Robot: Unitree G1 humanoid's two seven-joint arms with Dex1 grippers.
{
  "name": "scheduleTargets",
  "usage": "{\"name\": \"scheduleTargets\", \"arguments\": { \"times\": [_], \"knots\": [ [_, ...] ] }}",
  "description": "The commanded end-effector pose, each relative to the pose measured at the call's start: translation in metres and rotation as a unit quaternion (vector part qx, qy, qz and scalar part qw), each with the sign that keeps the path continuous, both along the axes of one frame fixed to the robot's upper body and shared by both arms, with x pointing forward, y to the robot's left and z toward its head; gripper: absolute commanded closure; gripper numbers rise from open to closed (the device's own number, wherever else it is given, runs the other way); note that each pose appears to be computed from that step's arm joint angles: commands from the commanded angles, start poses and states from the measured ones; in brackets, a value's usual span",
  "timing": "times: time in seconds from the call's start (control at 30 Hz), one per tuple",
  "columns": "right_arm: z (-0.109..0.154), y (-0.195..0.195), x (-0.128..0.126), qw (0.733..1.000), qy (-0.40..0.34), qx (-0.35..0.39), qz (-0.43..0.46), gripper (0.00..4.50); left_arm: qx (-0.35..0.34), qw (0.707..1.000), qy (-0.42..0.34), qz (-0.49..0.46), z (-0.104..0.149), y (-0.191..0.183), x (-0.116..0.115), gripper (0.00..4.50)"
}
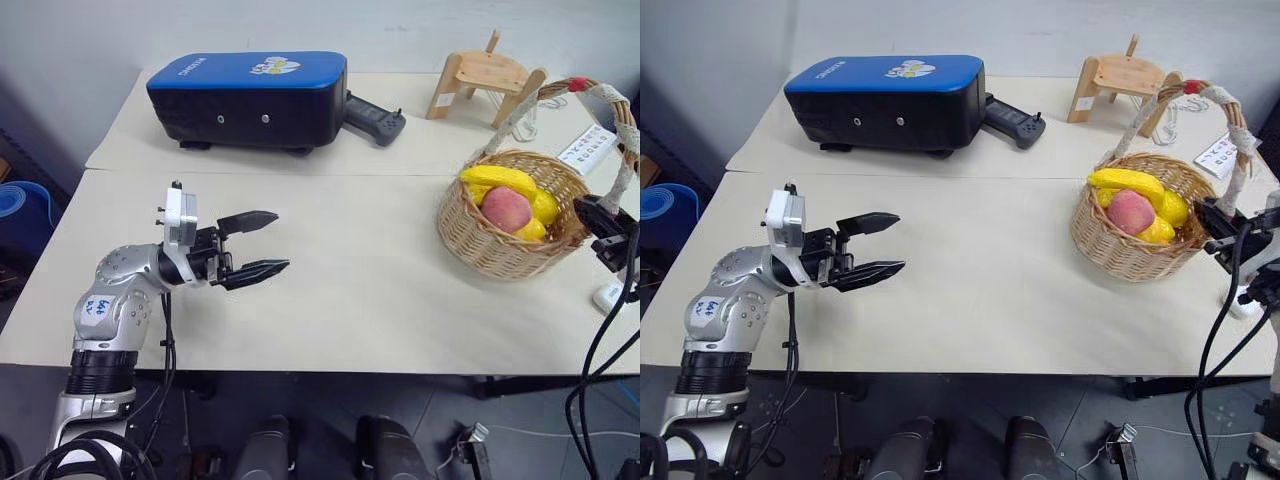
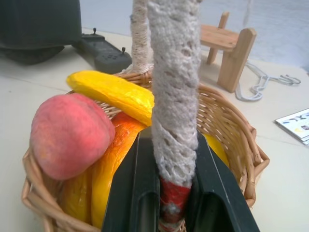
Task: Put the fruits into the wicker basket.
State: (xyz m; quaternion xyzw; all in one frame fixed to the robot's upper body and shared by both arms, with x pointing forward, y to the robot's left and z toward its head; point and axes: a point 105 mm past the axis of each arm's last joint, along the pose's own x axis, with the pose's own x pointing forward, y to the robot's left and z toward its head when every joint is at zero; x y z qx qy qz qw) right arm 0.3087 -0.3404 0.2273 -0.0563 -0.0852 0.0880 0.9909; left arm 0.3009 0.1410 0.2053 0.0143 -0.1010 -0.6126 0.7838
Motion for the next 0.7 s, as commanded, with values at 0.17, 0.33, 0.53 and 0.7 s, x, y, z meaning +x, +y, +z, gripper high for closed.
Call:
{"name": "scheduleTargets", "arguments": {
  "times": [0.17,0.33,0.53,0.7],
  "knots": [
    [0.018,-0.002,-0.015,1.0,-0.024,-0.009,0.004,2.3,0.006,0.999,-0.045,0.018,0.017,0.003,0.003,0.0],
    [0.024,-0.02,-0.043,0.998,-0.018,-0.058,-0.032,0.6,0.037,0.998,-0.026,0.042,0.003,0.018,0.001,0.0],
    [-0.017,-0.01,-0.078,0.986,0.023,-0.158,0.042,0.01,0.123,0.99,-0.008,0.074,-0.04,0.048,-0.011,0.0],
    [-0.064,0.035,-0.096,0.94,0.093,-0.248,0.217,0.01,0.169,0.982,0.004,0.083,-0.058,0.06,-0.03,0.0]
  ]
}}
